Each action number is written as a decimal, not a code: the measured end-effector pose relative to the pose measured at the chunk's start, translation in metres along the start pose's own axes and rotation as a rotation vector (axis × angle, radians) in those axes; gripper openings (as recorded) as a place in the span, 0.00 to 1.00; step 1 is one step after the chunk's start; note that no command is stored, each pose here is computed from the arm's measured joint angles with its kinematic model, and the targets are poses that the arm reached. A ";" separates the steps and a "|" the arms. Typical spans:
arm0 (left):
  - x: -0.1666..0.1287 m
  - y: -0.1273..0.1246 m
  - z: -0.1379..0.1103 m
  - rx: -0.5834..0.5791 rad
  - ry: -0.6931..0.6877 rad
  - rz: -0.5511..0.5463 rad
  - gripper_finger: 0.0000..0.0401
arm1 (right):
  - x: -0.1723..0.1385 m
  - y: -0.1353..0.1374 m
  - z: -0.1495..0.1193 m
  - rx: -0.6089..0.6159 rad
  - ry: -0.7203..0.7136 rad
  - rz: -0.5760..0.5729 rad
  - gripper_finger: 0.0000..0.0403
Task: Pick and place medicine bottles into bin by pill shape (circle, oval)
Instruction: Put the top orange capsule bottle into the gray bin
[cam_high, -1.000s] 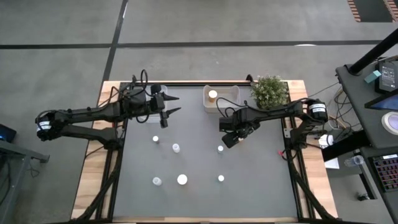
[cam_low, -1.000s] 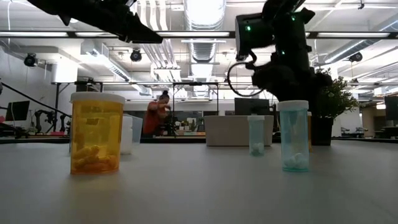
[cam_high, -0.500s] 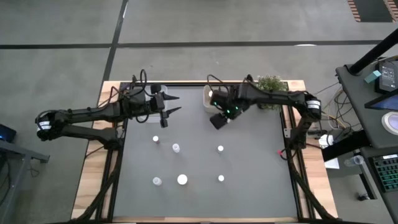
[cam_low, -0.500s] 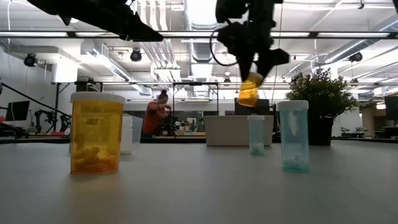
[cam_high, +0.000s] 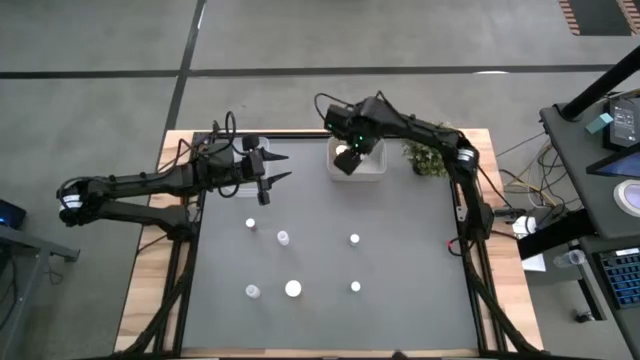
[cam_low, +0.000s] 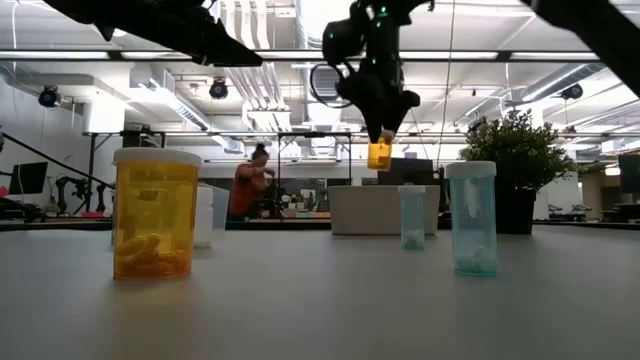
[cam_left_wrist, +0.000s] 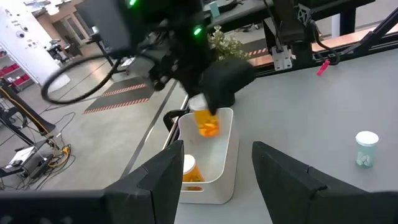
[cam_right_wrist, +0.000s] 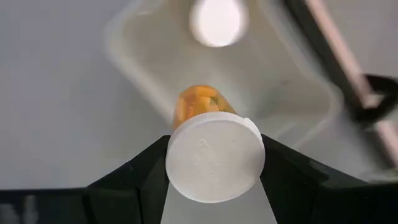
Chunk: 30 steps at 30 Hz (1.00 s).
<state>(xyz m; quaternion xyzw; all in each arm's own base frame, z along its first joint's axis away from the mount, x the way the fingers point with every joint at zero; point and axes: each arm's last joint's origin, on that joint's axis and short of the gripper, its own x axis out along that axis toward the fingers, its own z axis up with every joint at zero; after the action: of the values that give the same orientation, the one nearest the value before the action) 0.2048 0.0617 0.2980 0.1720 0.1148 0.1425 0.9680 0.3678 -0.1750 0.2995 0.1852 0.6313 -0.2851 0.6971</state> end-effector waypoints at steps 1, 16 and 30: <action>0.000 0.000 0.000 0.000 0.000 0.000 0.44 | 0.003 -0.005 0.004 -0.010 0.006 -0.014 0.52; 0.000 0.000 -0.001 0.000 0.011 -0.004 0.44 | 0.051 -0.057 0.027 -0.042 0.066 -0.023 0.52; 0.000 -0.001 -0.002 0.000 0.013 -0.005 0.44 | 0.074 -0.059 0.023 -0.058 0.104 -0.020 0.52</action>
<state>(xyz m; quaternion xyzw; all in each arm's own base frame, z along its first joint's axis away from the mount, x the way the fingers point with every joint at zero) 0.2044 0.0616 0.2962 0.1707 0.1214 0.1412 0.9676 0.3520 -0.2468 0.2353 0.1731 0.6764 -0.2637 0.6655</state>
